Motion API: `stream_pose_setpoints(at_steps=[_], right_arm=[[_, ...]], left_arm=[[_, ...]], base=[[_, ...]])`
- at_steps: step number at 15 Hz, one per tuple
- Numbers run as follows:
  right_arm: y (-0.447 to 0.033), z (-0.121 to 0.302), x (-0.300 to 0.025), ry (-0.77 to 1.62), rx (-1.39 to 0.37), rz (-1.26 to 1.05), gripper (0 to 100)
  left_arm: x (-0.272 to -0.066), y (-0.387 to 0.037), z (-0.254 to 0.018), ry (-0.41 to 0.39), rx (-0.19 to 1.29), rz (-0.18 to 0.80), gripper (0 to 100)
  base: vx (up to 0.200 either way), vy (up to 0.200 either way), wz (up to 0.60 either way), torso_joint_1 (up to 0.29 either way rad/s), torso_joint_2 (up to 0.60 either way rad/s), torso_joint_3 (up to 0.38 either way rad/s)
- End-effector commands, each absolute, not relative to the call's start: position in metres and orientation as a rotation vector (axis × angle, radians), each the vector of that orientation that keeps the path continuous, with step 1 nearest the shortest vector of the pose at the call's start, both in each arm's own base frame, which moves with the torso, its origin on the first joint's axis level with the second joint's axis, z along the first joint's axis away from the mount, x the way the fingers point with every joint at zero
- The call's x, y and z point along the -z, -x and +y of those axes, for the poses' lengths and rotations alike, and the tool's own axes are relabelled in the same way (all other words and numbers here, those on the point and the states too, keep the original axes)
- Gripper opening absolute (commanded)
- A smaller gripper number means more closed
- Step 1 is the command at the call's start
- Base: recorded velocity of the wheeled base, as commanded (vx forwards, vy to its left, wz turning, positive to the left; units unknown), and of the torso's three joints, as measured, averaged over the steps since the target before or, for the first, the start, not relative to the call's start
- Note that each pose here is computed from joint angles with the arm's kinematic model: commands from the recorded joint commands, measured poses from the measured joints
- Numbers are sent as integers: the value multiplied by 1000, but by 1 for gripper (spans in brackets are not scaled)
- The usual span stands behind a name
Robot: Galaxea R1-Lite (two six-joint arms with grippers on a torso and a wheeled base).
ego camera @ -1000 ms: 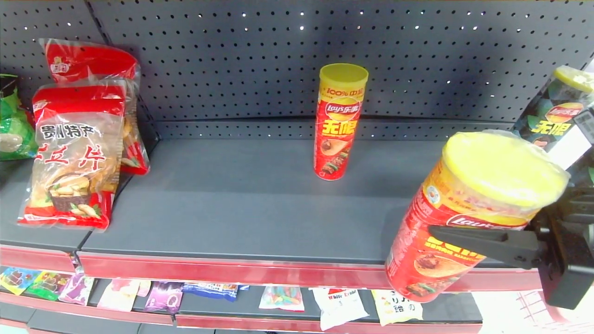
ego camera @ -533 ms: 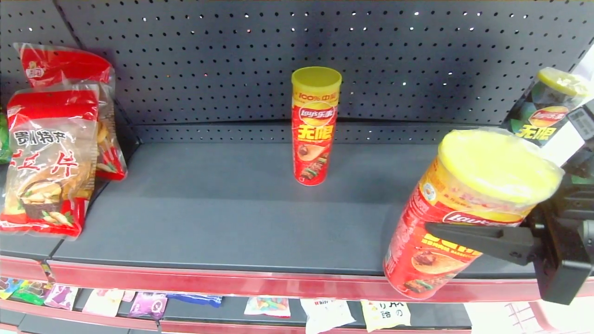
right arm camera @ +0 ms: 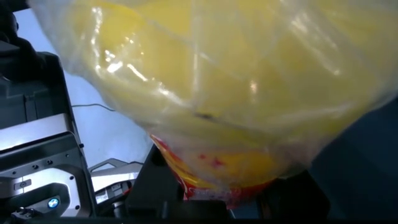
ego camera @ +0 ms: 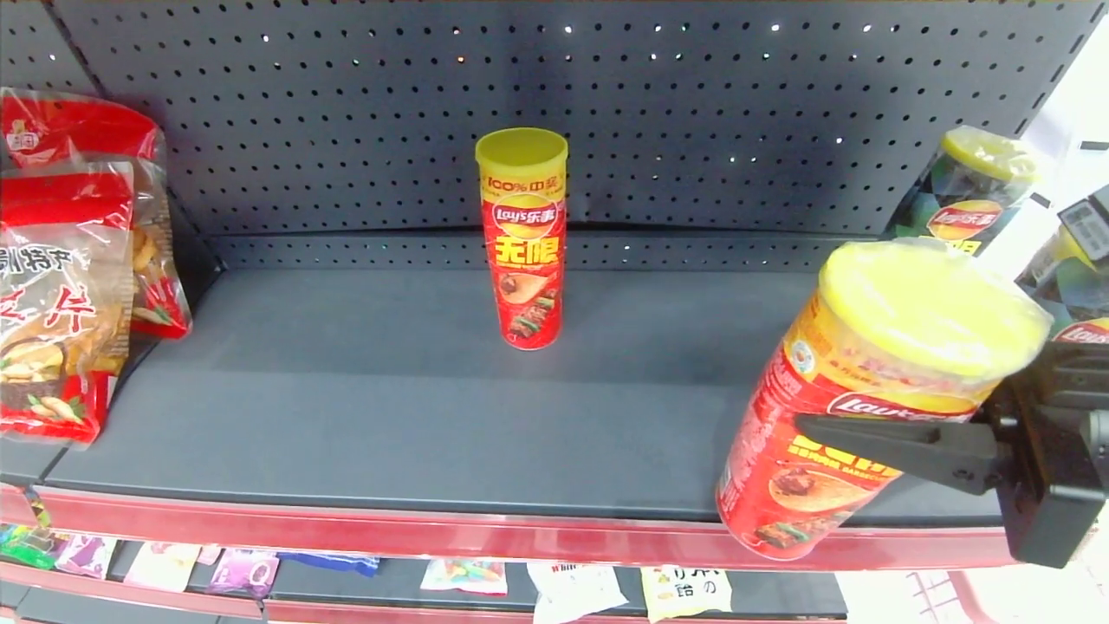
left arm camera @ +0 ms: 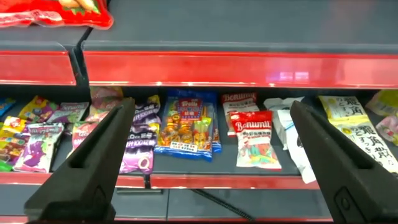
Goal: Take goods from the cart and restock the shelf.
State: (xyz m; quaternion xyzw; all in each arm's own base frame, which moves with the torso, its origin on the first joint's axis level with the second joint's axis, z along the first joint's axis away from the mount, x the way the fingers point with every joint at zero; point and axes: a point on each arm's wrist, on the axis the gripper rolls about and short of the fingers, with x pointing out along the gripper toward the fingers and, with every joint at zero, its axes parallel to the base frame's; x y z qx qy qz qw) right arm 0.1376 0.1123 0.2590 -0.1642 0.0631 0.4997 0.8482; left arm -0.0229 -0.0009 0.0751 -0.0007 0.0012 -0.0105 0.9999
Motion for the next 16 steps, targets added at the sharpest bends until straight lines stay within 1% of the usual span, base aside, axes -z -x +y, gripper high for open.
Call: stream_pose_setpoints(at_steps=[1,16], right_arm=[[-137,113,-259,346,-1057,130,0],[-136,112,-259,346,-1057,130,0]], left_arm=[[-75,23,-1,3,20,3,100],[-75,23,-1,0,20,3,100]], base=[[0,0,0,0,0,0],[0,0,0,0,0,0]])
